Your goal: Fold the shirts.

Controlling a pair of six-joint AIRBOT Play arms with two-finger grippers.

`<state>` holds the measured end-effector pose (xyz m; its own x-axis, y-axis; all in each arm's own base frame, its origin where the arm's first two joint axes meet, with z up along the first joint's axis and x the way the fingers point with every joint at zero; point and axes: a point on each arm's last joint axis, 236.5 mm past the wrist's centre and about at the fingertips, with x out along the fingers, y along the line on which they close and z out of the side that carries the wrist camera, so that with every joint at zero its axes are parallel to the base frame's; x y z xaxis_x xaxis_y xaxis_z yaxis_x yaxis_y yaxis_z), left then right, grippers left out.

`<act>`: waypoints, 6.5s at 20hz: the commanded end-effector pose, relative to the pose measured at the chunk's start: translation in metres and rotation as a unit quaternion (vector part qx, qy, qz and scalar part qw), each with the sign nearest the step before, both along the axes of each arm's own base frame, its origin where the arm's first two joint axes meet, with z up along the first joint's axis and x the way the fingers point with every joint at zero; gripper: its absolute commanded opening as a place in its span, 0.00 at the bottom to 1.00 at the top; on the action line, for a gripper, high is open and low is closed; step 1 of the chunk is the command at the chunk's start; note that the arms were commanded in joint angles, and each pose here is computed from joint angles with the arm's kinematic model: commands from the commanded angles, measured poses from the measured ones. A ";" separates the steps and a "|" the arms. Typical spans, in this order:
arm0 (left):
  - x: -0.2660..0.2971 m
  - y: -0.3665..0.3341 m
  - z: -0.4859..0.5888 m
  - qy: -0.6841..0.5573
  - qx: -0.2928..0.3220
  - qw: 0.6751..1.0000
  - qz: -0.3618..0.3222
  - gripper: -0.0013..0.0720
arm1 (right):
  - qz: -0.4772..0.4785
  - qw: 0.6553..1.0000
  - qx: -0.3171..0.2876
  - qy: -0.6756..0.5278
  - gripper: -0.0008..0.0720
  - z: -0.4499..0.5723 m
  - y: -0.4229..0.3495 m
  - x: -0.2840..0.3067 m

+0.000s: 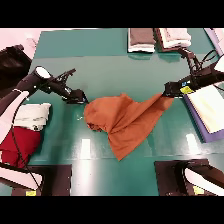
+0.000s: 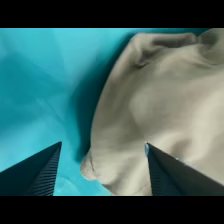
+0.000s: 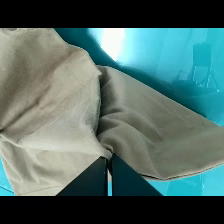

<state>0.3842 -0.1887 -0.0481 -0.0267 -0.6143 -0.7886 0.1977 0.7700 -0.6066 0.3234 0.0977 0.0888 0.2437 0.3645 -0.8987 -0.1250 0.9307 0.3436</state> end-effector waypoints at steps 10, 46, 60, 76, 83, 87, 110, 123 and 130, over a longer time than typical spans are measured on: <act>-0.011 -0.034 0.005 0.032 -0.083 0.996 -0.003 0.84 | 0.001 1.000 0.000 0.003 0.03 0.000 0.001 -0.001; -0.069 0.051 0.169 -0.234 -0.008 0.971 0.045 0.06 | 0.001 0.994 0.007 -0.107 0.03 0.082 -0.001 -0.046; -0.125 0.052 0.049 -0.109 0.001 0.993 0.038 0.54 | -0.014 0.998 0.005 0.054 0.03 -0.054 -0.002 -0.088; -0.106 0.044 0.063 -0.133 -0.029 0.988 0.072 0.05 | -0.021 0.999 0.006 0.036 0.03 -0.052 -0.002 -0.080; -0.052 0.047 0.341 -0.452 -0.057 0.886 0.089 0.05 | -0.019 0.973 0.020 -0.228 0.03 0.140 -0.001 -0.020; -0.124 0.044 0.536 -0.654 -0.072 0.750 0.068 0.05 | -0.016 0.894 0.025 -0.447 0.03 0.316 -0.005 -0.057; 0.095 0.113 0.204 -0.315 0.095 0.932 0.152 0.06 | 0.002 0.988 -0.053 -0.144 0.03 0.074 -0.005 0.155; 0.085 0.138 0.120 -0.158 0.108 0.970 0.149 0.69 | 0.017 0.995 -0.073 -0.070 0.53 0.025 -0.038 0.158; -0.029 0.140 0.064 -0.082 0.136 0.976 0.148 0.69 | -0.054 0.989 -0.060 0.120 0.42 -0.079 -0.104 -0.017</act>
